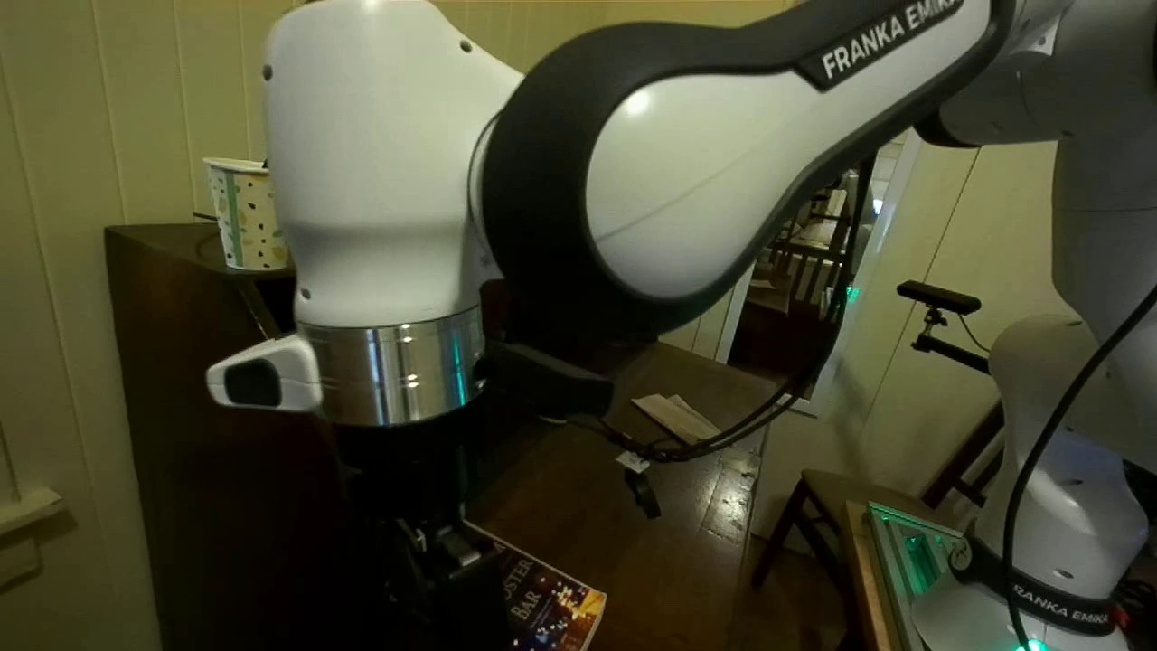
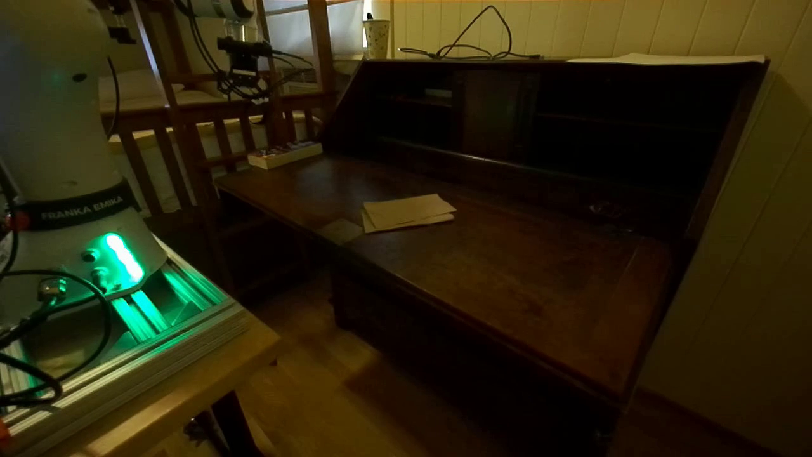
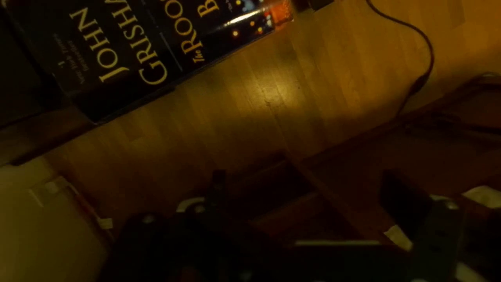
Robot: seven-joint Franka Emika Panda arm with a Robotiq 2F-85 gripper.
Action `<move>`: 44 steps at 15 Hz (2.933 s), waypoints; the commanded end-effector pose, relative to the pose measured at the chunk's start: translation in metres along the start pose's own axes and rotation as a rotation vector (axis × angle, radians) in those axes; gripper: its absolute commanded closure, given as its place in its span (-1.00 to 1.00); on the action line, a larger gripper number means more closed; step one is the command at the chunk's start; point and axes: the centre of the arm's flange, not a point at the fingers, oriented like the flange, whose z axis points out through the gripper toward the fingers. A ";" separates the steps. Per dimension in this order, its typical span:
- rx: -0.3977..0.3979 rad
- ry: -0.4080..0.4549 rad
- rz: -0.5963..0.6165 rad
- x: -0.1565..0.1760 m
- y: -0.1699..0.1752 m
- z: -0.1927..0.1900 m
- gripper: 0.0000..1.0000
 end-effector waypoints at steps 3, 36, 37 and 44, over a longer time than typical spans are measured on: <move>-0.167 0.011 0.255 0.062 0.008 0.017 -1.00; -0.358 -0.205 0.933 0.095 0.005 0.081 -1.00; -0.366 -0.209 0.941 0.096 0.005 0.085 -1.00; -0.364 -0.209 0.941 0.096 0.006 0.086 -1.00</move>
